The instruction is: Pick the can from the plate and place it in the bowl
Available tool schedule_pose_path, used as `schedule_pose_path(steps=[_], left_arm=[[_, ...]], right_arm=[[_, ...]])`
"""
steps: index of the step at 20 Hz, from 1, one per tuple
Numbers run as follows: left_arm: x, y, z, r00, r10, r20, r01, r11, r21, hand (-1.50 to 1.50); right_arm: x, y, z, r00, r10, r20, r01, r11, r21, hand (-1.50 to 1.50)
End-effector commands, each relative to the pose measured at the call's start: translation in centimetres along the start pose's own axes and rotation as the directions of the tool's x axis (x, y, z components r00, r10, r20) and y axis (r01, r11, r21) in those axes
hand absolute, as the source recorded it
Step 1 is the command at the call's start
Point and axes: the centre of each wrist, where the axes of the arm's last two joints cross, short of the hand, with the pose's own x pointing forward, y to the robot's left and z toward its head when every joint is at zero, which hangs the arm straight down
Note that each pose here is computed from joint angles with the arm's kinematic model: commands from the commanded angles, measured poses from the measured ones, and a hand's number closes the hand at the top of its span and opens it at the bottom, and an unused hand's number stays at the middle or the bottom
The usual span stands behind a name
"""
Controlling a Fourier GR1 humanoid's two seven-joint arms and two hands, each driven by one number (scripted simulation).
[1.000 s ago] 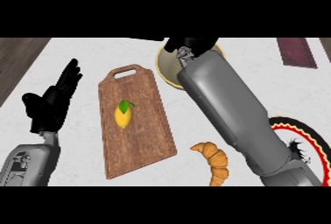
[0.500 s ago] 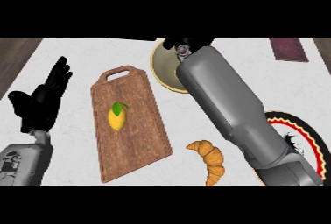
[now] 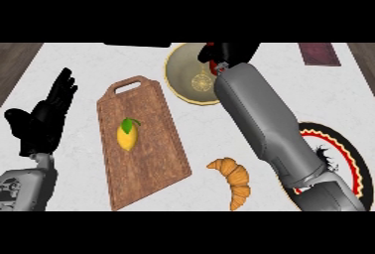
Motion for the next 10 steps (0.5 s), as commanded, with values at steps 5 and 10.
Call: schedule_pose_path(steps=[5,10], left_arm=[[-0.9,0.4,0.8,1.000,0.005,-0.009,-0.005,1.000,0.026,0.00],[-0.3,1.4,1.0,1.000,-0.023,-0.002,0.023,1.000,0.013,0.00]], right_arm=[[-4.3,3.9,-1.4,0.946,0.123,-0.301,-0.054,0.973,0.226,1.50],[-6.1,5.8,-1.1,0.951,0.027,-0.307,0.061,0.959,0.276,-1.50]])
